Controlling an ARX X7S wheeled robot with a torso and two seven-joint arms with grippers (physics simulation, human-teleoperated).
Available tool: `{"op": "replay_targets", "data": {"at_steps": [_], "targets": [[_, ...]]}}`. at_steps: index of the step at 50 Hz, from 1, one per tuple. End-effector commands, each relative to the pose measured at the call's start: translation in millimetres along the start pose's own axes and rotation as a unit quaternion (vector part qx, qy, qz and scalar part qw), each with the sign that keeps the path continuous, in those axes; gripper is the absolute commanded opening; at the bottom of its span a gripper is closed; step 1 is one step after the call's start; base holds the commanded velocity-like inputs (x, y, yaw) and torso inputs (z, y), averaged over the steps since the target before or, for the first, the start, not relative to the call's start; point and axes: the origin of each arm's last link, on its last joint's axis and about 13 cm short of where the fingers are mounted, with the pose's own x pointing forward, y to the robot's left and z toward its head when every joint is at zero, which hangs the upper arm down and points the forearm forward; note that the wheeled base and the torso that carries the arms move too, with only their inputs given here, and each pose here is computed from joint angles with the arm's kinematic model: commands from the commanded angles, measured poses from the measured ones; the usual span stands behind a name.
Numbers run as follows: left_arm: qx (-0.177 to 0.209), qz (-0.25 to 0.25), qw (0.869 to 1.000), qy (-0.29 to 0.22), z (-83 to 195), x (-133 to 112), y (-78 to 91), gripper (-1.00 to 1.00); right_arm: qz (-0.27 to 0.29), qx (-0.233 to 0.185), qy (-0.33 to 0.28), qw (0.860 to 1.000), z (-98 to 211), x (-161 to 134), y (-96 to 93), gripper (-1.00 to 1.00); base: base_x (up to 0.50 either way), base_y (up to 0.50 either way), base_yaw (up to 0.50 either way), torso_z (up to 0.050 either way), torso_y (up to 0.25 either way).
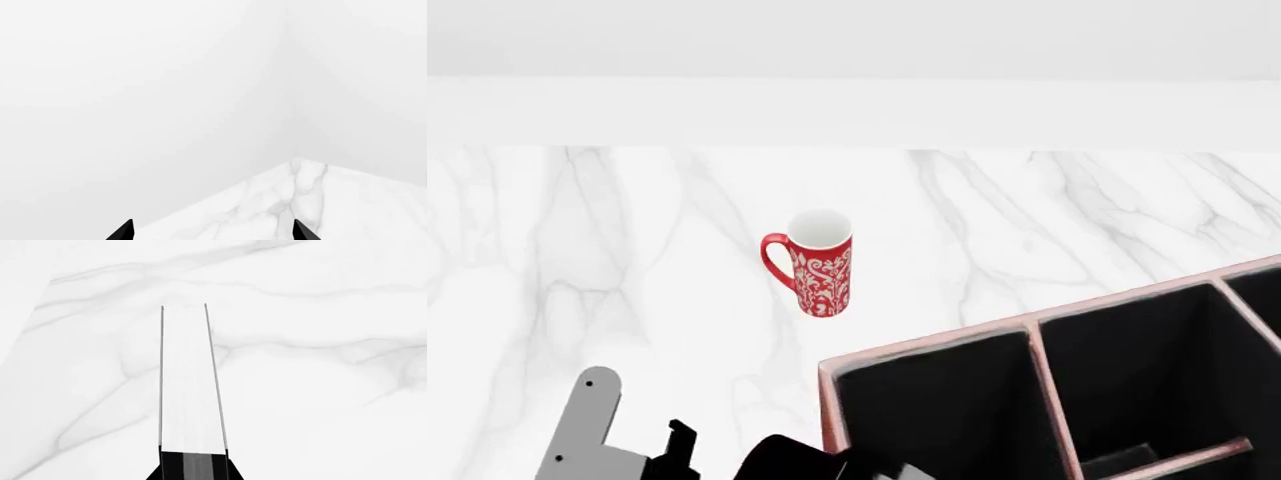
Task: Pick up the book and place it in the right compartment of the caddy.
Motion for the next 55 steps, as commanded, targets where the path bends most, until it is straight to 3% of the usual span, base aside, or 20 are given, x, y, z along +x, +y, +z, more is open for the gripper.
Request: {"op": "replay_targets", "data": {"at_steps": [1,7,14,18,29,37,45,47,48,52,53,54,55], "targets": [[-0.004,0.0,1.0,-0.001,-1.2,-0.6,1.0,1.0,-0.041,-0.01,-0.047,0.998,27.0,-21.6,1.5,-1.0,0.0,0.0,0.0,0.0,0.0],[-0.005,-0.001,1.0,0.0,-2.7,-0.7,1.2,1.0,-0.063,-0.013,-0.055,0.996,32.6,-27.2,0.6,-1.0,0.0,0.0,0.0,0.0,0.002],[-0.006,-0.002,1.0,-0.001,-1.1,-0.6,1.1,1.0,-0.139,0.048,-0.09,0.985,56.7,-50.6,-9.2,-1.0,0.0,0.0,0.0,0.0,0.001],[-0.007,-0.001,1.0,-0.002,-0.7,-0.7,1.4,1.0,-0.197,0.093,-0.109,0.97,78.3,-74.5,-19.6,-1.0,0.0,0.0,0.0,0.0,0.0],[-0.009,-0.002,1.0,-0.005,1.6,0.1,1.8,1.0,-0.256,0.111,-0.129,0.952,99.1,-102.3,-26.5,-1.0,0.0,0.0,0.0,0.0,0.001],[-0.011,-0.001,1.0,-0.008,4.2,-0.2,3.1,1.0,-0.316,0.14,-0.145,0.927,115.4,-126.4,-36.5,-1.0,0.0,0.0,0.0,0.0,0.001],[-0.014,0.002,1.0,-0.009,5.4,-0.6,5.2,1.0,-0.438,0.191,-0.162,0.863,122.9,-155.5,-62.7,-1.0,0.0,0.0,0.0,0.0,0.0],[-0.014,0.002,1.0,-0.009,5.3,-0.6,5.2,1.0,-0.438,0.191,-0.162,0.863,123.0,-155.5,-62.8,-1.0,0.0,0.0,0.0,0.0,0.005],[-0.015,0.001,1.0,-0.009,4.7,-0.4,5.2,1.0,-0.46,0.208,-0.172,0.846,124.0,-165.6,-69.0,-1.0,0.0,0.0,0.0,0.0,0.0],[-0.015,-0.001,1.0,-0.011,5.6,-0.3,4.5,1.0,-0.515,0.205,-0.168,0.815,120.3,-175.9,-84.9,-1.0,0.0,0.0,0.0,0.0,0.0],[-0.015,-0.002,1.0,-0.011,5.7,-0.3,4.6,1.0,-0.514,0.216,-0.168,0.813,119.7,-177.2,-87.3,-1.0,0.0,0.0,0.0,0.0,0.0],[-0.015,-0.002,1.0,-0.012,6.0,-0.5,4.8,1.0,-0.549,0.192,-0.163,0.797,116.8,-179.6,-93.5,-1.0,0.0,0.0,0.0,0.0,0.0],[-0.015,-0.002,1.0,-0.012,6.1,-0.5,4.8,1.0,-0.553,0.185,-0.162,0.796,114.9,-179.5,-95.6,-1.0,0.0,0.0,0.0,0.0,0.0]]}}
